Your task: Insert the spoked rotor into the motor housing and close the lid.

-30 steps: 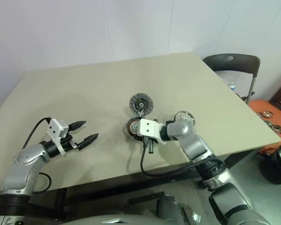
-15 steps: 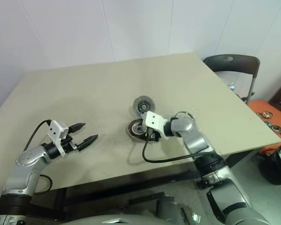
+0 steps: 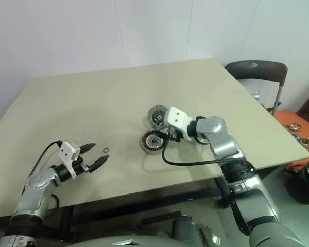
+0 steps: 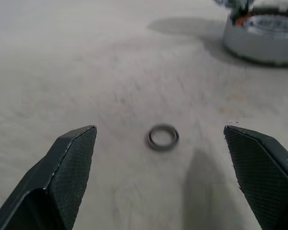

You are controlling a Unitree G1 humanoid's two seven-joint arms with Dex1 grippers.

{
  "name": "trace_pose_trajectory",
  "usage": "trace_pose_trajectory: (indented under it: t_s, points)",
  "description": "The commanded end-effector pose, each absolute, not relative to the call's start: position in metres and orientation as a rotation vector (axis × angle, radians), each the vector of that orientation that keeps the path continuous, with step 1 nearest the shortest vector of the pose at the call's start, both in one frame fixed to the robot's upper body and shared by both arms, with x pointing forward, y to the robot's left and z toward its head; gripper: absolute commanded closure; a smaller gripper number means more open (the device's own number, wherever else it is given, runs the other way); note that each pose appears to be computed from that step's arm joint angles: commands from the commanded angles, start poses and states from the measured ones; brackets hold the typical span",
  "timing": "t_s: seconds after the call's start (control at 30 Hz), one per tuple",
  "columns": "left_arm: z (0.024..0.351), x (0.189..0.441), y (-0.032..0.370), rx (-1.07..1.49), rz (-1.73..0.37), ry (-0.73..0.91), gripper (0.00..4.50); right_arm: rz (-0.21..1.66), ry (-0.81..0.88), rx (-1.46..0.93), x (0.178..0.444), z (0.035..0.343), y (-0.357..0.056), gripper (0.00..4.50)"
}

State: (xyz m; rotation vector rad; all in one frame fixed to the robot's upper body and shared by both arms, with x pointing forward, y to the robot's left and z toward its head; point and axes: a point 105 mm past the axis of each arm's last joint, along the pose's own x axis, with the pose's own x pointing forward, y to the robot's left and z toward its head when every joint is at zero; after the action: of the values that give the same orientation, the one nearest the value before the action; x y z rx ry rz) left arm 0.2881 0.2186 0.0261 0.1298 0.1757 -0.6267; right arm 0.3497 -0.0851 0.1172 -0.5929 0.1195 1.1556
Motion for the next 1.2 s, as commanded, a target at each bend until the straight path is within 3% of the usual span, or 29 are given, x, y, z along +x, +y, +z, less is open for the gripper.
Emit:
trace_pose_trajectory:
  t_s: [0.03, 0.3, 0.73, 1.2]
  points:
    - [0.034, 0.299, 0.208, 0.186, -0.639, 0.122, 0.0, 1.129, 0.029, -0.596, 0.354, 0.142, -0.084, 1.74]
    - [0.039, 0.311, 0.195, 0.228, -0.667, 0.119, 0.0, 1.118, 0.019, -0.588, 0.354, 0.144, -0.083, 1.74]
    - [0.029, 0.301, 0.22, 0.25, -0.626, 0.209, 0.0, 1.093, 0.002, -0.599, 0.356, 0.15, -0.088, 1.74]
    - [0.022, 0.303, 0.208, 0.252, -0.646, 0.237, 0.0, 1.084, -0.018, -0.601, 0.356, 0.153, -0.085, 1.74]
